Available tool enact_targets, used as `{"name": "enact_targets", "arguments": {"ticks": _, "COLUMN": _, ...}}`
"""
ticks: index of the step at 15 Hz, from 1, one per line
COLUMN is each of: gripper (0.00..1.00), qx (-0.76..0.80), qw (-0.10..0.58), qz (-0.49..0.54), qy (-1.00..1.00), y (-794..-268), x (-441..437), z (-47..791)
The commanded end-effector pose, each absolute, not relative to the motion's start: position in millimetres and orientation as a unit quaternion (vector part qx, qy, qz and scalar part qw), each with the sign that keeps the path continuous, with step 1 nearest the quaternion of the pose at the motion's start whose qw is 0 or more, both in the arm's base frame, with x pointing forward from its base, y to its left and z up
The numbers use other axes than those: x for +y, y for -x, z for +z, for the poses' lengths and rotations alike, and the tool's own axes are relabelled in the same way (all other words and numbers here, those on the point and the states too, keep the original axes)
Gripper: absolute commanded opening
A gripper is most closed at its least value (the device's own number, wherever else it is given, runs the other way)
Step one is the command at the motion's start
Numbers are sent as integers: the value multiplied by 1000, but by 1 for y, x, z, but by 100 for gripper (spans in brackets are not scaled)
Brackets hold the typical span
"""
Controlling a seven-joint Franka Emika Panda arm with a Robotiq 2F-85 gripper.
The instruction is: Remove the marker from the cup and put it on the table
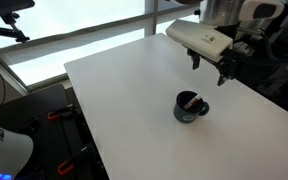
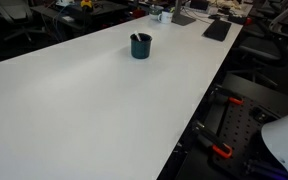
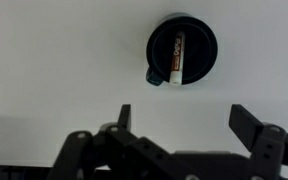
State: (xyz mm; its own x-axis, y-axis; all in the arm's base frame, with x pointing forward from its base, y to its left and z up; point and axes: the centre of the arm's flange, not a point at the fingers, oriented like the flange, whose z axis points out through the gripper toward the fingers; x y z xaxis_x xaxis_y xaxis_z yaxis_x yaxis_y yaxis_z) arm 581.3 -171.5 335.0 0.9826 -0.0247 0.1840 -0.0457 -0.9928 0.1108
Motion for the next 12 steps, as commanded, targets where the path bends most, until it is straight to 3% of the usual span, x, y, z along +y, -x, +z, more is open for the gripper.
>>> {"name": "enact_targets", "arguments": {"ticks": 1, "gripper": 100, "qx": 4, "qw": 18, "qz": 105, "qy": -994, "y": -622, "x": -181, "z": 322}}
{"name": "enact_targets", "arguments": {"ticks": 6, "gripper": 100, "qx": 19, "qw": -25, "qz": 101, "qy": -994, "y": -644, "x": -184, "z": 304}}
{"name": "enact_targets", "arguments": {"ticks": 12, "gripper": 100, "qx": 19, "qw": -72, "qz": 30, "qy": -997, "y": -634, "x": -173, "z": 296}}
